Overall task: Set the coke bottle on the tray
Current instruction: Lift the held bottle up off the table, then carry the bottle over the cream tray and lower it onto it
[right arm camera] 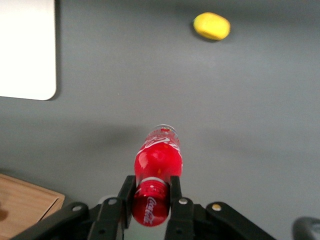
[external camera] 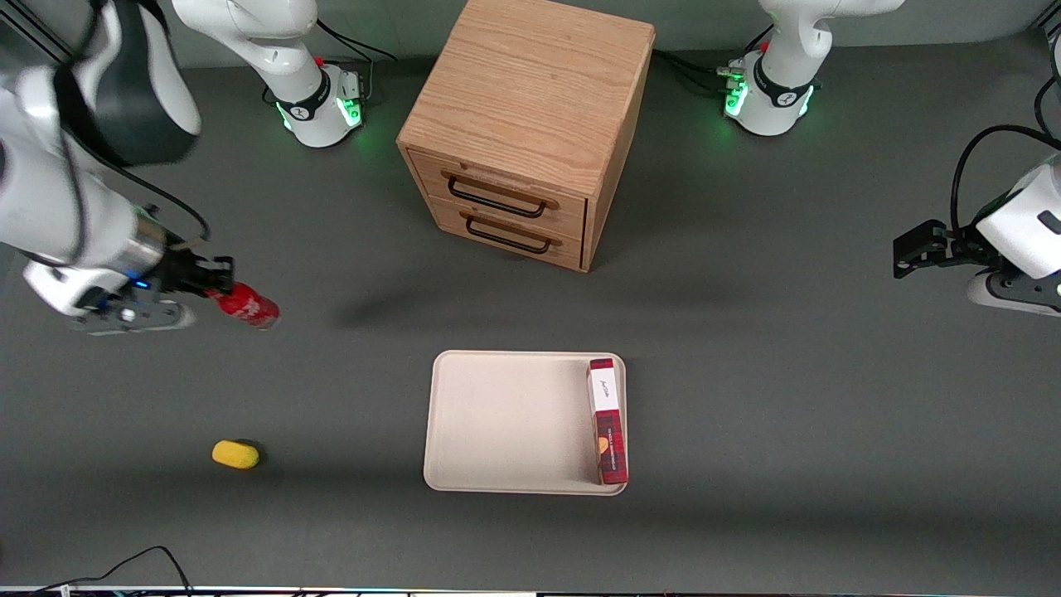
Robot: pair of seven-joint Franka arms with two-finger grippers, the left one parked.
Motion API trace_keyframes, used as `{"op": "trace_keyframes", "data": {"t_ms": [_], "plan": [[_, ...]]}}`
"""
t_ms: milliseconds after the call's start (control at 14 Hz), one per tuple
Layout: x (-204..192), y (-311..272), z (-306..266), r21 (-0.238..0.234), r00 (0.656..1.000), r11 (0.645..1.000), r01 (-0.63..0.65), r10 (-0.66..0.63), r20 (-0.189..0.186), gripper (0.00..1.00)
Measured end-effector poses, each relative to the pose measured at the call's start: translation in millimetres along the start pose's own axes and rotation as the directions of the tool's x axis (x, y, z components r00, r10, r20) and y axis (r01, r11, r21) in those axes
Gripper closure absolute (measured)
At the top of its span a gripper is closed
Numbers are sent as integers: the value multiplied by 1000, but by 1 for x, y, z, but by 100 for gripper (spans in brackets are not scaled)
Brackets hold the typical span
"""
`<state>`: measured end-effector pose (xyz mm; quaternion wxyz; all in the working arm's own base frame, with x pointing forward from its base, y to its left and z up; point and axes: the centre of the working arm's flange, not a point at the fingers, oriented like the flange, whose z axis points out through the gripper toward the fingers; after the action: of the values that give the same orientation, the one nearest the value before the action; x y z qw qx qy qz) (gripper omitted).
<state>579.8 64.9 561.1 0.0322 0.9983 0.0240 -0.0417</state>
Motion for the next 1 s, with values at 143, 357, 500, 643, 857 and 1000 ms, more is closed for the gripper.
{"op": "trace_keyframes", "data": {"t_ms": [143, 357, 500, 643, 857, 1000], "plan": [[-9, 5, -49, 26, 1000, 1000, -10, 10, -13, 69], [-10, 10, -79, 46, 1000, 999, -12, 13, -21, 69], [5, 10, -70, 57, 1000, 998, -7, 7, -10, 69], [28, -6, -49, 74, 1000, 997, -1, 0, 12, 69], [65, -75, -11, 102, 1000, 995, -8, 10, -19, 69], [86, -132, 21, 121, 998, 992, 18, -11, -59, 69]]}}
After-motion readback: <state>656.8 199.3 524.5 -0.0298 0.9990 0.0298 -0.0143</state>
